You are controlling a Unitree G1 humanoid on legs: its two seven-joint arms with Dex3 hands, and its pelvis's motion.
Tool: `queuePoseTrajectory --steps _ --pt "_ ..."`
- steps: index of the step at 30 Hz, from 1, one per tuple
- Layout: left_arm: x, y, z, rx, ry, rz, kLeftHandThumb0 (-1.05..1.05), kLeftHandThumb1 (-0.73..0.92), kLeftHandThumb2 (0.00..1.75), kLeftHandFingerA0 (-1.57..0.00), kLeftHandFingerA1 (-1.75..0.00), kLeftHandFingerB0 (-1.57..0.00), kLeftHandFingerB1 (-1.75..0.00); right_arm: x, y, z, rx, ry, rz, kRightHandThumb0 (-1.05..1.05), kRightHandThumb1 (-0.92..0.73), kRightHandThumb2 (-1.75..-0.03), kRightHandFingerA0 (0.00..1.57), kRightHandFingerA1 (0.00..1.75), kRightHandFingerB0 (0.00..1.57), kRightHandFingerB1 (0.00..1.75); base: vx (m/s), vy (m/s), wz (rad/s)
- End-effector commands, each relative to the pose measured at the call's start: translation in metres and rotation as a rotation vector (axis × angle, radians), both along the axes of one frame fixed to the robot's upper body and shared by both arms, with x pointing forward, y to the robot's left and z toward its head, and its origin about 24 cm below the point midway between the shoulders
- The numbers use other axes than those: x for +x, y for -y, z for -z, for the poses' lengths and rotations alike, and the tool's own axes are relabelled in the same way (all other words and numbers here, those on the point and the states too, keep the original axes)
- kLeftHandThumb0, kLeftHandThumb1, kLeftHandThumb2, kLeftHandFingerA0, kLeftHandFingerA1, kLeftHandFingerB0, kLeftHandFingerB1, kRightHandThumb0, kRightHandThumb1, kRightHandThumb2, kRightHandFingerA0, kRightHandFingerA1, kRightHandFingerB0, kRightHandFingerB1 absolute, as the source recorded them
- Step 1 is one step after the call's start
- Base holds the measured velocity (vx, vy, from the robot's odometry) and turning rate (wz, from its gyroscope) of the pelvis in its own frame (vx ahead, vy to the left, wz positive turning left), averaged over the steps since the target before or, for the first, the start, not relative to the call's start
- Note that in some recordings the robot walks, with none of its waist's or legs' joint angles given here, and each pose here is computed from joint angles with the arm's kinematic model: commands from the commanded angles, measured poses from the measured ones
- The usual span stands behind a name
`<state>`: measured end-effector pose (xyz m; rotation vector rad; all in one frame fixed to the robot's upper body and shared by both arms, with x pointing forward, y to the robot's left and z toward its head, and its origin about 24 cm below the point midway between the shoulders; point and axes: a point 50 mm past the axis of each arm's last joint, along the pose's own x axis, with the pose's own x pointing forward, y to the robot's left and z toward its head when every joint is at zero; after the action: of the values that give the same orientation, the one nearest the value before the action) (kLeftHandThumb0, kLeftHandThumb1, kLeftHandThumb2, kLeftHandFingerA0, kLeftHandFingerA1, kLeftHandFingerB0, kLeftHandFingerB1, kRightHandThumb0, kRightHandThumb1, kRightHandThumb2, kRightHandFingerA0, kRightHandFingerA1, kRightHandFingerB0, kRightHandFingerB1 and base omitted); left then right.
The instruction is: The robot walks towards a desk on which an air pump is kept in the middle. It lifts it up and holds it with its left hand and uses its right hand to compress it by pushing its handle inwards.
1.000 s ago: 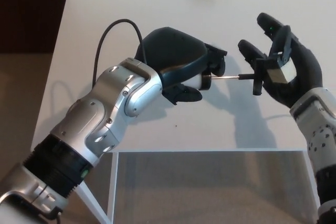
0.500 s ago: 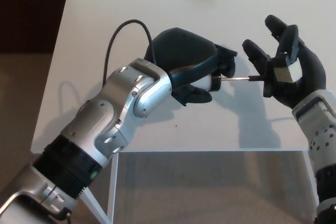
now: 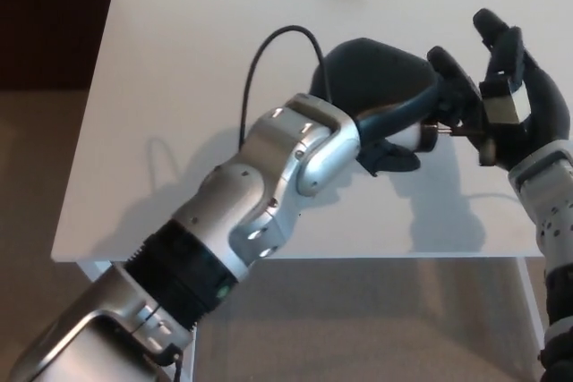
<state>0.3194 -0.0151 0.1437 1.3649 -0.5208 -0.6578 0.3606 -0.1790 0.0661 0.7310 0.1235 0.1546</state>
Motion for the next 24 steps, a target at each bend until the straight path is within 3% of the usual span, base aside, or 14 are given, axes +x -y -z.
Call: queuePoseTrajectory --steps 1,6,7,8,9,11,12,14,15,17,18,19,21,24 --pt "-0.006 0.026 -0.009 -0.001 0.056 0.042 -0.25 0.76 0.67 -0.81 -1.52 -0.76 -0.67 0.004 0.001 -0.01 -0.059 0.067 -0.13 -0.96 -0.83 -1.2 0.08 0.24 0.07 0.08 0.0 0.0 0.0" --pt "-0.008 0.037 -0.012 -0.024 0.035 0.046 -0.26 0.78 0.65 -0.78 -1.64 -0.7 -0.84 0.006 -0.003 -0.012 -0.042 0.033 -0.09 -0.92 -0.78 -1.16 0.09 0.3 0.08 0.17 0.0 0.0 0.0" --pt "-0.008 0.04 -0.014 -0.023 0.037 0.045 -0.25 0.75 0.65 -0.77 -1.6 -0.71 -0.79 0.006 -0.01 -0.01 -0.022 0.026 -0.041 -0.38 -0.41 -1.05 0.01 0.48 0.0 0.47 0.0 0.0 0.0" --pt "-0.008 0.042 -0.015 -0.023 0.039 0.044 -0.25 0.75 0.65 -0.77 -1.6 -0.71 -0.79 0.005 -0.015 -0.01 -0.009 0.02 -0.004 -0.38 -0.41 -1.05 0.01 0.48 0.0 0.47 0.0 0.0 0.0" --pt "-0.009 0.043 -0.015 -0.032 0.042 0.044 -0.25 0.73 0.63 -0.78 -1.65 -0.69 -0.92 0.005 -0.018 -0.009 -0.026 0.015 0.016 -0.97 -0.86 -0.78 0.17 0.33 0.09 0.25 0.0 0.0 0.0" --pt "-0.009 0.043 -0.015 -0.043 0.045 0.043 -0.25 0.73 0.63 -0.78 -1.65 -0.69 -0.92 0.004 -0.02 -0.008 -0.053 0.013 0.025 -0.97 -0.86 -0.78 0.17 0.33 0.09 0.25 0.0 0.0 0.0" --pt "-0.007 0.039 -0.014 -0.049 0.043 0.04 -0.24 0.83 0.67 -0.79 -1.66 -0.71 -0.8 0.004 -0.014 -0.006 -0.051 0.018 0.009 -0.8 -0.66 -1.09 0.13 0.46 0.0 0.34 0.0 0.0 0.0" --pt "-0.006 0.035 -0.013 -0.051 0.041 0.038 -0.24 0.83 0.67 -0.79 -1.66 -0.71 -0.8 0.004 -0.01 -0.004 -0.045 0.021 -0.001 -0.8 -0.66 -1.09 0.13 0.46 0.0 0.34 0.0 0.0 0.0" --pt "-0.002 0.028 -0.012 -0.043 0.039 0.024 -0.2 0.73 0.64 -0.8 -1.61 -0.7 -0.87 0.002 -0.002 0.0 0.014 0.004 0.01 -0.87 -0.76 -0.64 0.26 0.34 0.22 0.28 0.0 0.0 0.0" --pt "0.001 0.02 -0.01 -0.031 0.039 0.008 -0.2 0.73 0.64 -0.8 -1.61 -0.7 -0.87 0.0 0.006 0.004 0.086 -0.016 0.028 -0.87 -0.76 -0.64 0.26 0.34 0.22 0.28 0.0 0.0 0.0" --pt "0.005 0.013 -0.009 -0.014 0.048 -0.018 -0.25 0.76 0.67 -0.79 -1.54 -0.76 -0.61 -0.001 0.01 0.004 0.101 -0.026 0.045 -0.83 -0.79 -0.64 0.26 0.34 0.24 0.29 0.0 0.0 0.0" --pt "0.007 0.009 -0.009 -0.003 0.056 -0.036 -0.25 0.76 0.67 -0.79 -1.54 -0.76 -0.61 -0.001 0.012 0.003 0.102 -0.03 0.056 -0.83 -0.79 -0.64 0.26 0.34 0.24 0.29 0.0 0.0 0.0" --pt "0.023 -0.028 -0.005 0.006 0.029 -0.121 -0.24 0.78 0.66 -0.8 -1.5 -0.73 -0.67 -0.009 0.023 -0.002 -0.031 0.014 0.055 -0.82 -0.76 -1.11 0.12 0.45 0.0 0.28 0.0 0.0 0.0" --pt "0.03 -0.045 -0.005 0.016 0.03 -0.146 -0.27 0.71 0.65 -0.79 -1.51 -0.69 -0.72 -0.01 0.027 -0.005 -0.071 0.02 0.059 -0.77 -0.74 -1.11 0.07 0.43 0.02 0.29 0.0 0.0 0.0"
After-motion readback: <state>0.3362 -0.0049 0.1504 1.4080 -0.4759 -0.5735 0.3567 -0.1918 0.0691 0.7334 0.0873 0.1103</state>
